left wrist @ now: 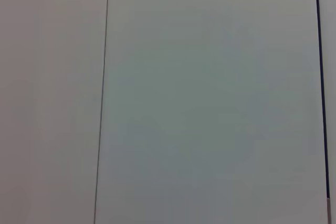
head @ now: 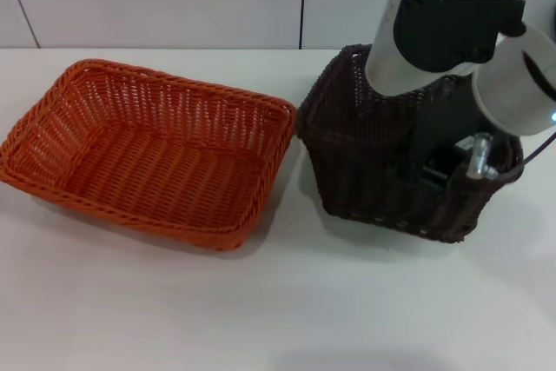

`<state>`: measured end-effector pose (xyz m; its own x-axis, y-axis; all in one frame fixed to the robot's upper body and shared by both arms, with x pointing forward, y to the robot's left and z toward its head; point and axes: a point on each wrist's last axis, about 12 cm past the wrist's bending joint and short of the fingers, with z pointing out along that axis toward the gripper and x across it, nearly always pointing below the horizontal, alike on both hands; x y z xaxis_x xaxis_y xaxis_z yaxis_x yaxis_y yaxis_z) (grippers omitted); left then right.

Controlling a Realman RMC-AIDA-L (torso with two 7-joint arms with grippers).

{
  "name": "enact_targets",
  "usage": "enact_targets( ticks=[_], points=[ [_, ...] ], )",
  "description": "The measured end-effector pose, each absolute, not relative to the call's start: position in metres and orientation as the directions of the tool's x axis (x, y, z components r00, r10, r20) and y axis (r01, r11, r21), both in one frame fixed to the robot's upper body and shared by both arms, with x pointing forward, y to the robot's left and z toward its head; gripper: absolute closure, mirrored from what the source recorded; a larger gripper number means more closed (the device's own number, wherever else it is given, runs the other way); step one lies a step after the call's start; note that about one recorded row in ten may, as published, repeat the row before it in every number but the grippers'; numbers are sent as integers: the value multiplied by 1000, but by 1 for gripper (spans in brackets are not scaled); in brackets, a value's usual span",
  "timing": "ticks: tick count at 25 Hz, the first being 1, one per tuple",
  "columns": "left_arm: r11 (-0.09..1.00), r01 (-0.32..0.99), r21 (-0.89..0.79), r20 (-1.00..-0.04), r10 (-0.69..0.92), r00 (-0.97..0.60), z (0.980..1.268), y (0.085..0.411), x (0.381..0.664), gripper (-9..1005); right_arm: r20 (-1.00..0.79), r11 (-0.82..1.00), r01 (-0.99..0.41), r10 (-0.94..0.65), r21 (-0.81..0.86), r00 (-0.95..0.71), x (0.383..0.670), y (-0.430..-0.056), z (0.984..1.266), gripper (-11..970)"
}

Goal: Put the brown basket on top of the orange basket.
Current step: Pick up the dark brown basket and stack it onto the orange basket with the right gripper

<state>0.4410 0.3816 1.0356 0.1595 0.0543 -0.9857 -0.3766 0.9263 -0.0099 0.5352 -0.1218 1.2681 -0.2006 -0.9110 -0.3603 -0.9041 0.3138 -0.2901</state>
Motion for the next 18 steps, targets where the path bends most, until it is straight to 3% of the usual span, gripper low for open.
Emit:
enact_targets(
  ticks=[8, 18],
  points=[
    [925, -379, -10, -986, 55, 158, 1035, 382, 440, 268, -342, 319, -876, -919, -361, -194, 532, -121, 1282, 781],
    [926, -377, -5, -985, 60, 160, 1035, 382, 440, 268, -328, 319, -870, -924, -376, -197, 530, -118, 1279, 782]
  ],
)
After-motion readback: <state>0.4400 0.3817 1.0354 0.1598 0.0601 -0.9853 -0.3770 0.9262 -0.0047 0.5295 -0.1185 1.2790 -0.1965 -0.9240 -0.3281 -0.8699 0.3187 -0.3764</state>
